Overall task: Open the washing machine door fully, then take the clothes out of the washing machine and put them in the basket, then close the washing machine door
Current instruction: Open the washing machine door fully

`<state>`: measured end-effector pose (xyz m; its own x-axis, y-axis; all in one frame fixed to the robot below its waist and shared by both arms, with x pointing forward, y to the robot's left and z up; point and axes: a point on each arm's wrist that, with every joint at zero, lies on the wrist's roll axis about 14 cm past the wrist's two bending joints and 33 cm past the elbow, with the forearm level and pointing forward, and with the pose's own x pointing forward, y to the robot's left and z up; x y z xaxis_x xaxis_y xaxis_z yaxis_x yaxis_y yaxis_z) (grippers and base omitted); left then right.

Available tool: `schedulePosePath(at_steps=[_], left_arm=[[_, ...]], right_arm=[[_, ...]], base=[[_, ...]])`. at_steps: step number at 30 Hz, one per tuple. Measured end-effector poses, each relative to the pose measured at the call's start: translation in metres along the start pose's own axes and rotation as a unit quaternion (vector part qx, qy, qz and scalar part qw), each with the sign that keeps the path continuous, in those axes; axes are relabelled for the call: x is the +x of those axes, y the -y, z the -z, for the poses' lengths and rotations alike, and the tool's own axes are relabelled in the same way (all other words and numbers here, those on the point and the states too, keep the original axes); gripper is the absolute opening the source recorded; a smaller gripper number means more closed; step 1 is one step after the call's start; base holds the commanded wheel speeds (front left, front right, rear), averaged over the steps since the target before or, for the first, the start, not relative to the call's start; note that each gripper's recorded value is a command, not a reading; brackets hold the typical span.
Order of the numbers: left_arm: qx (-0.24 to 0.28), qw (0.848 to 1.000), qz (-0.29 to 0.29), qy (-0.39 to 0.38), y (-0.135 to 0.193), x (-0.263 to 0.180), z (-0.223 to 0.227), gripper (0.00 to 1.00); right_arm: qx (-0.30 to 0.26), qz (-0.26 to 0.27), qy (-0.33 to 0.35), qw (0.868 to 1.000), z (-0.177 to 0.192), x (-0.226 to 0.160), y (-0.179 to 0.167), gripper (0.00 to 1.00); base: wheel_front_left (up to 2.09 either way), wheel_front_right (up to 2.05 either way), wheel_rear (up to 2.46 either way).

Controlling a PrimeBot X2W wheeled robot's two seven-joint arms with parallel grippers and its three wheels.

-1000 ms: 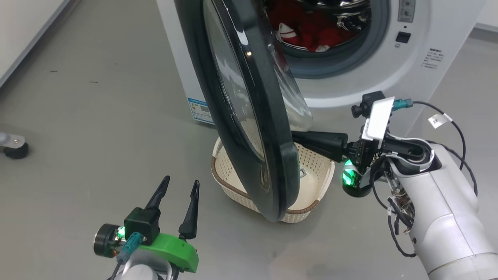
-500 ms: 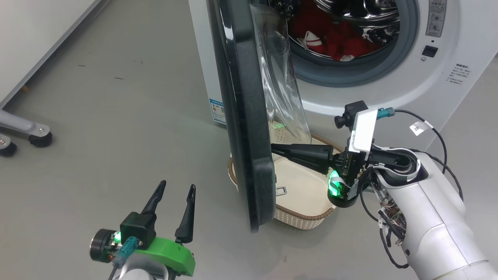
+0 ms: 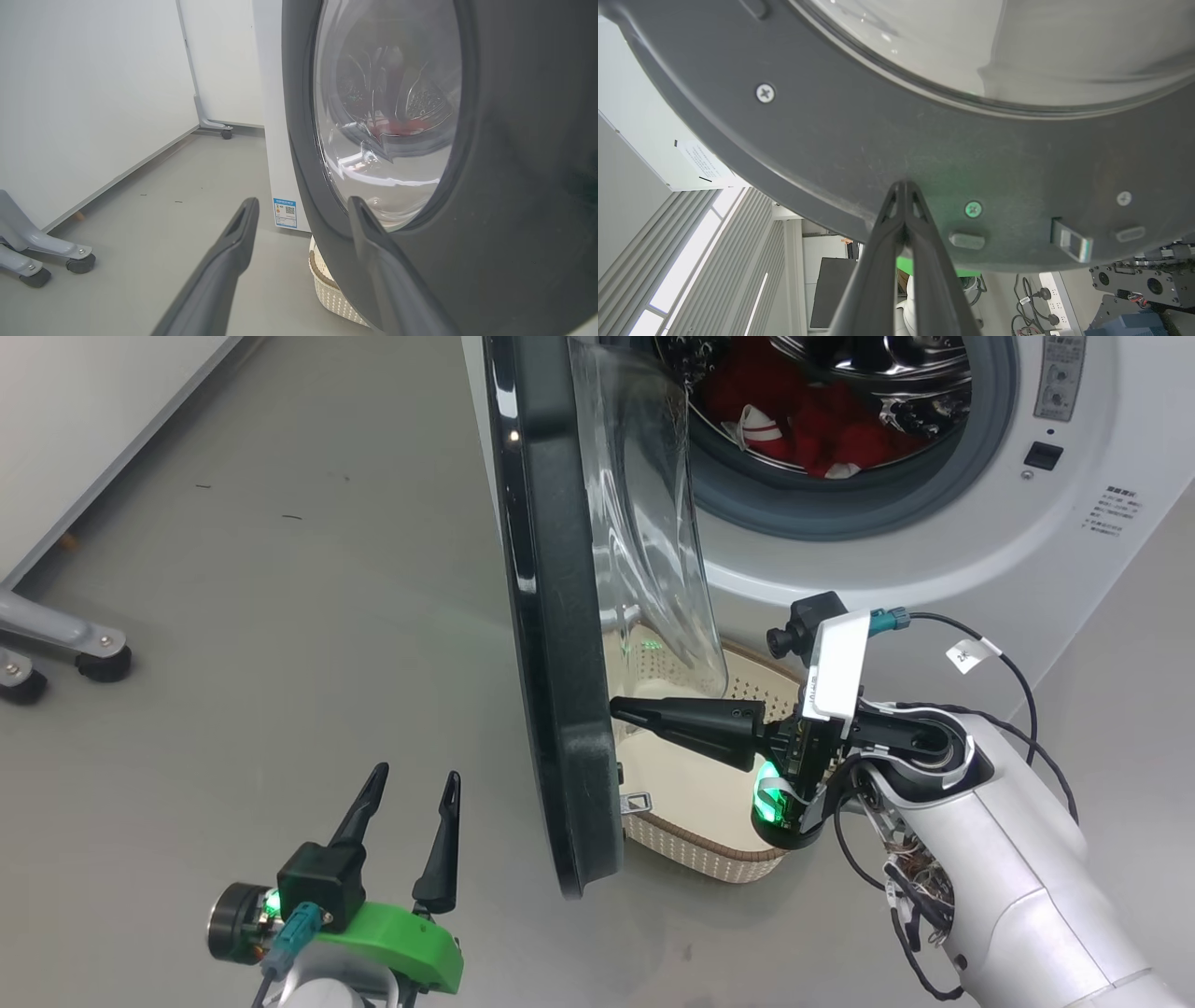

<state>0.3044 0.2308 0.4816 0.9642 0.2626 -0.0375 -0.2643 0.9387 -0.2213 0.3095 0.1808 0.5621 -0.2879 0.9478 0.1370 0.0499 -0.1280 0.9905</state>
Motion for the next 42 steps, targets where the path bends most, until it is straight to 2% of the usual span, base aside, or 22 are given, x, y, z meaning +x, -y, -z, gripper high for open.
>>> schedulePosePath(at_steps=[11, 19, 20, 21, 22, 23, 28, 34, 38, 42], left_arm=[[-0.001, 1.000, 0.002, 0.002, 0.001, 0.005, -0.001, 1.00], [-0.002, 1.000, 0.009, 0.002, 0.007, 0.007, -0.001, 1.00], [-0.003, 1.000, 0.010, 0.002, 0.007, 0.007, -0.001, 1.00], [-0.003, 1.000, 0.011, 0.001, 0.008, 0.007, 0.000, 1.00], [-0.003, 1.000, 0.012, 0.000, 0.009, 0.008, 0.000, 1.00], [-0.003, 1.000, 0.013, 0.000, 0.009, 0.008, 0.000, 1.00], [-0.004, 1.000, 0.014, -0.003, 0.010, 0.008, 0.003, 1.00], [-0.005, 1.000, 0.021, -0.008, 0.015, 0.007, 0.006, 1.00], [-0.006, 1.000, 0.022, -0.008, 0.016, 0.008, 0.006, 1.00], [-0.006, 1.000, 0.023, -0.008, 0.016, 0.008, 0.007, 1.00]], right_arm=[[0.032, -0.044, 0.063, 0.997, -0.011, -0.011, -0.006, 0.00], [0.044, -0.079, 0.157, 0.983, -0.031, -0.039, -0.012, 0.00], [0.042, -0.078, 0.169, 0.982, -0.034, -0.042, -0.012, 0.07], [0.036, -0.078, 0.181, 0.980, -0.036, -0.046, -0.013, 0.49], [0.030, -0.079, 0.196, 0.977, -0.040, -0.050, -0.015, 0.86], [0.024, -0.079, 0.212, 0.974, -0.043, -0.055, -0.017, 1.00], [-0.001, -0.063, 0.278, 0.958, -0.053, -0.078, -0.015, 1.00], [-0.043, -0.018, 0.378, 0.924, -0.065, -0.123, -0.007, 1.00], [-0.092, 0.041, 0.434, 0.895, -0.068, -0.151, 0.002, 1.00], [-0.162, 0.110, 0.486, 0.852, -0.073, -0.184, 0.006, 1.00]], base=[[0.00, 0.00, 0.00], [0.00, 0.00, 0.00], [0.00, 0.00, 0.00], [0.00, 0.00, 0.00], [0.00, 0.00, 0.00], [0.00, 0.00, 0.00], [0.00, 0.00, 0.00], [0.00, 0.00, 0.00], [0.00, 0.00, 0.00], [0.00, 0.00, 0.00]])
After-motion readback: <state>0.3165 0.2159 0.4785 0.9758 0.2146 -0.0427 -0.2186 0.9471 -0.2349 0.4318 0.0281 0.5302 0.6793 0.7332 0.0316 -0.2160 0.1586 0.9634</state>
